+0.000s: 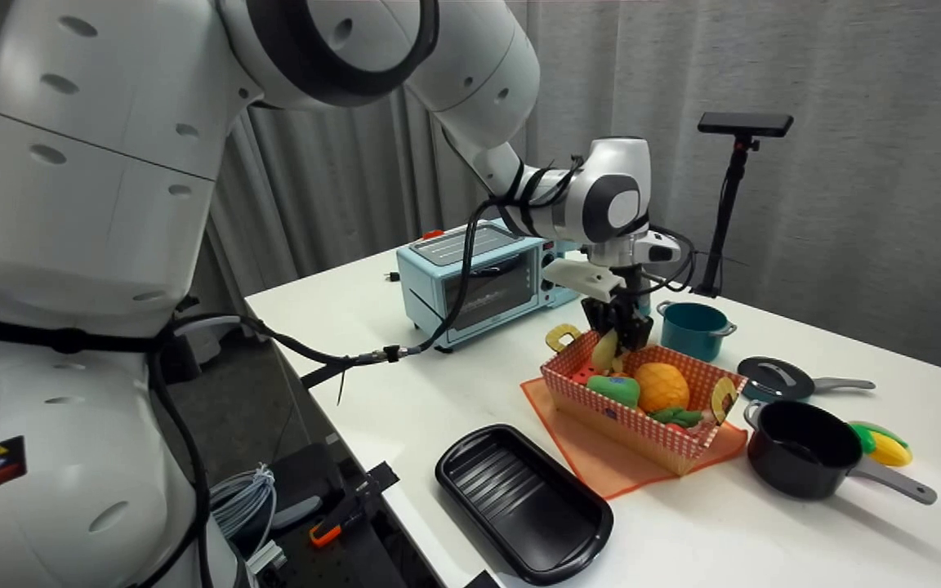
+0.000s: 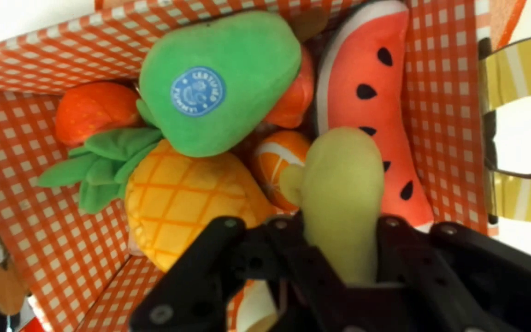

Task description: Take the banana plushie from the box and put it on the black plate

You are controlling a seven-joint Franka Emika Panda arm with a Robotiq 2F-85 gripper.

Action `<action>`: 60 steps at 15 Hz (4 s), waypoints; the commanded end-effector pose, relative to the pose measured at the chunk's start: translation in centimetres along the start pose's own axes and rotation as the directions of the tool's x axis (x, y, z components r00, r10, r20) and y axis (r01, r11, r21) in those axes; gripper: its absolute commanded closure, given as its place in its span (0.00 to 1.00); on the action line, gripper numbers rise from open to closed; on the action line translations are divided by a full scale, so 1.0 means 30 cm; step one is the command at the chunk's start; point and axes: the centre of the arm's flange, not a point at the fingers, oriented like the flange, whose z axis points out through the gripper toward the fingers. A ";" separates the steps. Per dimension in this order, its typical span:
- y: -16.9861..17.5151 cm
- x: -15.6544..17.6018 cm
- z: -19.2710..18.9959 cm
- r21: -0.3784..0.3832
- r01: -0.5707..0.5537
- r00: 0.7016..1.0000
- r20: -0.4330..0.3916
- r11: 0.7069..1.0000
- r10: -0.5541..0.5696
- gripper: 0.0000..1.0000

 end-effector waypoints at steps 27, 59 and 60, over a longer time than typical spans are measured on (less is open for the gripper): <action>0.150 -0.919 -0.088 0.039 -0.096 0.991 0.099 0.995 0.092 0.96; 0.169 -0.891 -0.328 0.061 -0.102 0.992 -0.071 0.993 0.107 0.00; 0.169 -0.891 -0.328 0.061 -0.102 0.992 -0.071 0.993 0.107 0.00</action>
